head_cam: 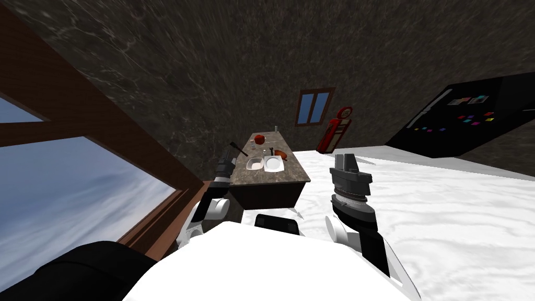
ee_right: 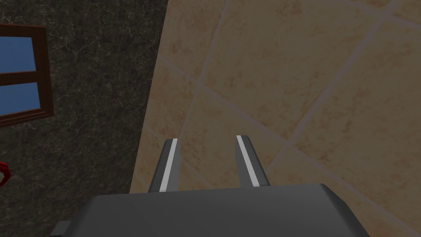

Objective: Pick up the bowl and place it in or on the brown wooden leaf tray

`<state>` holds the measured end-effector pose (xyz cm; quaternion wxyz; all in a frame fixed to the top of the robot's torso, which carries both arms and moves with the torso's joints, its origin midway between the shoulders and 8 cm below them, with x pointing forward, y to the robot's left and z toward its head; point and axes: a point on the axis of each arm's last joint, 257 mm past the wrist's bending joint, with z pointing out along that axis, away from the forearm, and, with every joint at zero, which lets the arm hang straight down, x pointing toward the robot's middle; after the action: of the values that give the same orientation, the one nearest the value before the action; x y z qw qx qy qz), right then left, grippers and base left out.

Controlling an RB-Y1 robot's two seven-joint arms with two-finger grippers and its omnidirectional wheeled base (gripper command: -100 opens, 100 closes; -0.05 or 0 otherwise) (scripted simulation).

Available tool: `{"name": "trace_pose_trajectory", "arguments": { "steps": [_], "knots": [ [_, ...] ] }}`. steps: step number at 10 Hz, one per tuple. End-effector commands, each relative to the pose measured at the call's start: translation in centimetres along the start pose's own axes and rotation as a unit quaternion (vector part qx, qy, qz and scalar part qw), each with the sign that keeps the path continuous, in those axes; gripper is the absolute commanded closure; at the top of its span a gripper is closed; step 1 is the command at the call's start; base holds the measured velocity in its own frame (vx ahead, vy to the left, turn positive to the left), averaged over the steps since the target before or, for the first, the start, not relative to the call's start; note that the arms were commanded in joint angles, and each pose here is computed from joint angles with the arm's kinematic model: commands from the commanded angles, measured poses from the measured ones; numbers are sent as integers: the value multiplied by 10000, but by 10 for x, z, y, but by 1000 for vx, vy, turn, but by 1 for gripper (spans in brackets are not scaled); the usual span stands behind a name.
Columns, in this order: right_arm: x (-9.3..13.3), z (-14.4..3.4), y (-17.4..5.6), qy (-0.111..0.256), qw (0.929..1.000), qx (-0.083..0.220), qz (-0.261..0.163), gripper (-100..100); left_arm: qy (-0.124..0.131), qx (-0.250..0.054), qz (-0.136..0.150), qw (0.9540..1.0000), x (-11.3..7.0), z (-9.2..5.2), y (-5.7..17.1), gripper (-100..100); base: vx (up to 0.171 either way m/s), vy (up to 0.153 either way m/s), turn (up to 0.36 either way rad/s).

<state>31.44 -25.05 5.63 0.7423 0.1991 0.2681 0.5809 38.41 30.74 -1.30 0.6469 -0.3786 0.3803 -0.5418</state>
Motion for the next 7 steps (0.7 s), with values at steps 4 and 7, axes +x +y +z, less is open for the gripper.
{"name": "trace_pose_trajectory", "arguments": {
  "steps": [4, 7],
  "knots": [
    [0, 0, 0, 0, 10000, 0, 0, 0, -28, -482, -49, 9988, -6, 3, 23, -100, -16, 5, -56],
    [0, 0, 0, 0, 10000, 0, 0, 0, -61, -763, -64, 9970, -9, 3, 36, -100, -15, 2, -49]
  ]
}}
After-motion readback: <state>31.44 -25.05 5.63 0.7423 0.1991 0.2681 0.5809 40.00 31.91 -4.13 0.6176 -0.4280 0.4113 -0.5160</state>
